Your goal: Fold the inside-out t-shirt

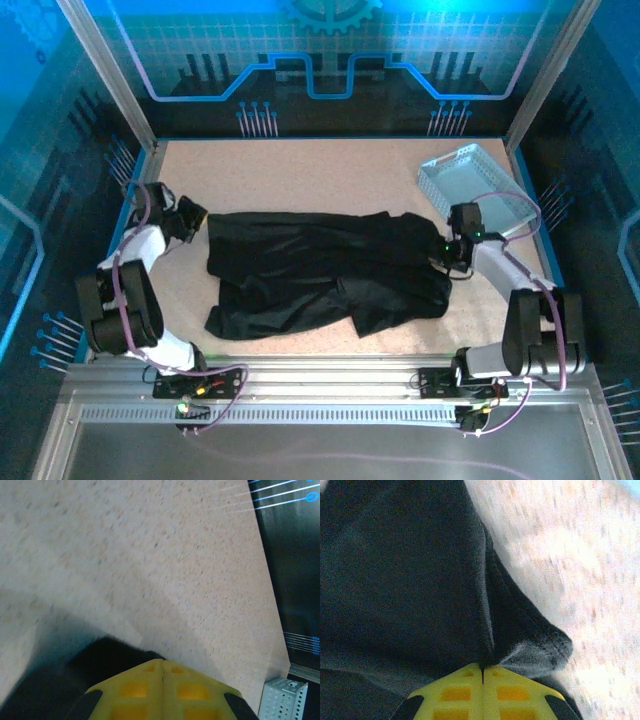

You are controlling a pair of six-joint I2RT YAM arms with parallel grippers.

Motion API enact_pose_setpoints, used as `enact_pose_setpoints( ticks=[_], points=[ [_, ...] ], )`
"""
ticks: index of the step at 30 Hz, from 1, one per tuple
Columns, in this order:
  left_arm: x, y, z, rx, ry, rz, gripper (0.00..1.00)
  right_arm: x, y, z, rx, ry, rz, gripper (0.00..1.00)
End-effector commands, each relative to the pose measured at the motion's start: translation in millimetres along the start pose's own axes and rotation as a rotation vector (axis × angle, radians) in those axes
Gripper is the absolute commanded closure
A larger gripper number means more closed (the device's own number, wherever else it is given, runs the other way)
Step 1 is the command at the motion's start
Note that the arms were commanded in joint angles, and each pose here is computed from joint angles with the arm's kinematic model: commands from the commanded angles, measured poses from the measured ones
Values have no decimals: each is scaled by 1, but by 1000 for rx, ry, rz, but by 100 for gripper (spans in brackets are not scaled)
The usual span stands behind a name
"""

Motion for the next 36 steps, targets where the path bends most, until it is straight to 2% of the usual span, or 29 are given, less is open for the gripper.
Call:
enact_pose_setpoints(
  ticks=[1,3,7,9,12,16,22,28,36],
  points=[
    [-12,21,19,46,-87,63,100,-39,-5,-2,-5,114,-79,100],
    [-19,40,26,123,-148,71,100,-48,-6,2,-5,128,-99,100],
    [-20,58,35,215,-237,78,100,-41,-3,27,-31,55,-99,68],
    [-18,57,35,213,-232,68,100,-26,-3,42,-64,-27,-54,49],
    [-16,51,30,194,-197,61,100,10,6,60,-75,-143,37,38],
    [-16,48,28,173,-175,61,100,62,41,56,-75,-161,169,35],
    [-17,48,31,174,-168,49,100,101,102,5,6,-85,338,38],
    [-17,48,31,173,-172,45,100,106,145,-41,2,8,404,44],
    [-16,46,32,176,-175,38,100,99,149,-79,-60,92,378,56]
  ],
)
Point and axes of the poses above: each hand's point on the last joint's axis, 136 mm out from that joint toward the fingers, its own z axis back along the fingers, its own y axis along the line the jaws close on, x = y × z, the point moved 10 cm from there along z, back along the fingers, and after that the axes turned 13 degrees about z, right-handed, at the moved point
